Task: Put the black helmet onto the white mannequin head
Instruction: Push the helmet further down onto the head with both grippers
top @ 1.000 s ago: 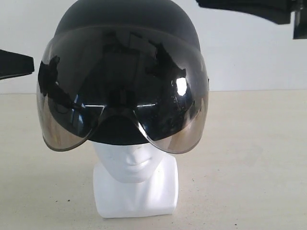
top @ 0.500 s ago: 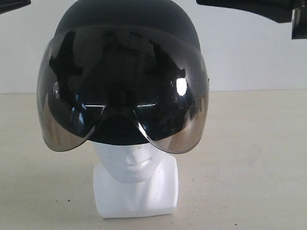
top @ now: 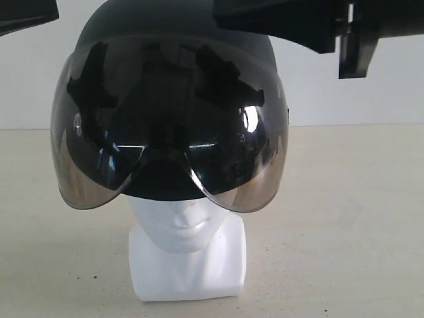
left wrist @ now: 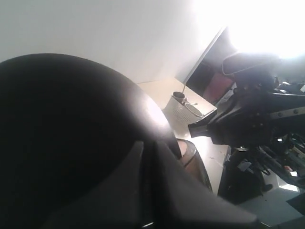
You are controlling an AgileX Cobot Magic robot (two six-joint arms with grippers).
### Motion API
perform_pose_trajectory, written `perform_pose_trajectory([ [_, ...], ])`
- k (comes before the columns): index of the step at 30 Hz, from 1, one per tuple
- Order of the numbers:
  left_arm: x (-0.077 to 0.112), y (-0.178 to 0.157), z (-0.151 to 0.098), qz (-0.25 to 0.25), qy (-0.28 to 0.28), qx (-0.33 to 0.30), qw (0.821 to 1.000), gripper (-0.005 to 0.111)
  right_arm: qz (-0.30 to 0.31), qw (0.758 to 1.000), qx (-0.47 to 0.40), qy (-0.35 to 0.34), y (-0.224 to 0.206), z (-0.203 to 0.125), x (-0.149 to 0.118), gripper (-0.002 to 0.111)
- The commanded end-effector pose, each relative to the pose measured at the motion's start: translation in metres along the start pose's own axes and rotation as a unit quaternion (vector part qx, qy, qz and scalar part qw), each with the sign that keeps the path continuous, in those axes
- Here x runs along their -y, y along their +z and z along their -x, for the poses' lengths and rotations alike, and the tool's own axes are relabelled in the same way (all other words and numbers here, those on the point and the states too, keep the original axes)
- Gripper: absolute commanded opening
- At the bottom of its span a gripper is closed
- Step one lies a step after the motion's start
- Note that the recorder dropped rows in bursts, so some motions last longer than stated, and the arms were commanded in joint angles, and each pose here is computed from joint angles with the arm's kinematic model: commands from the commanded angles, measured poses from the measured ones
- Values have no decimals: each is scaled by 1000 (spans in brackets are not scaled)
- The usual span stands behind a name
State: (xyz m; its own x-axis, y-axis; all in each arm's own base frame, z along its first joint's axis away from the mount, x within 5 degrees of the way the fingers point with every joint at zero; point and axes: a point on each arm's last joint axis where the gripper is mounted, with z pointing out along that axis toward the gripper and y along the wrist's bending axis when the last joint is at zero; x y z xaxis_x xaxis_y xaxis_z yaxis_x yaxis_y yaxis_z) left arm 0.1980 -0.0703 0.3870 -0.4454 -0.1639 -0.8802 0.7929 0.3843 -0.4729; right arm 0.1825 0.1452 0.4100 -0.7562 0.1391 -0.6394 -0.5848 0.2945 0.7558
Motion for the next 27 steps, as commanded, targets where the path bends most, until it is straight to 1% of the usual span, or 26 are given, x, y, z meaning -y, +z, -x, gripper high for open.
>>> perform_pose_trajectory([
  [1, 7, 6, -4, -15, 3, -26, 1000, 4, 7, 1000, -5, -2, 18, -5, -1, 0],
  [5, 7, 7, -8, -12, 10, -46, 999, 4, 9, 1000, -24, -10, 33, -11, 0, 0],
  [7, 7, 7, -9, -11, 12, -48, 999, 4, 10, 1000, -13, -14, 33, -10, -2, 0],
  [9, 7, 7, -9, -11, 12, -48, 999, 4, 13, 1000, 7, -27, 31, -1, -10, 0],
  [10, 7, 7, -9, -11, 12, -48, 999, 4, 12, 999, 33, -24, 30, 7, -13, 0],
  [12, 7, 7, -9, -11, 12, -48, 999, 4, 0, 998, 50, -31, 30, 11, -13, 0],
  [17, 7, 7, -9, -11, 13, -49, 999, 4, -25, 997, 28, -63, 30, 7, -8, 0],
  [19, 6, 7, -10, -7, 13, -57, 998, 4, -43, 998, 7, -53, 30, 3, -4, 0],
  [27, 5, 7, -12, -1, 9, -68, 998, 4, -62, 996, -36, -53, 30, -5, 1, 0],
])
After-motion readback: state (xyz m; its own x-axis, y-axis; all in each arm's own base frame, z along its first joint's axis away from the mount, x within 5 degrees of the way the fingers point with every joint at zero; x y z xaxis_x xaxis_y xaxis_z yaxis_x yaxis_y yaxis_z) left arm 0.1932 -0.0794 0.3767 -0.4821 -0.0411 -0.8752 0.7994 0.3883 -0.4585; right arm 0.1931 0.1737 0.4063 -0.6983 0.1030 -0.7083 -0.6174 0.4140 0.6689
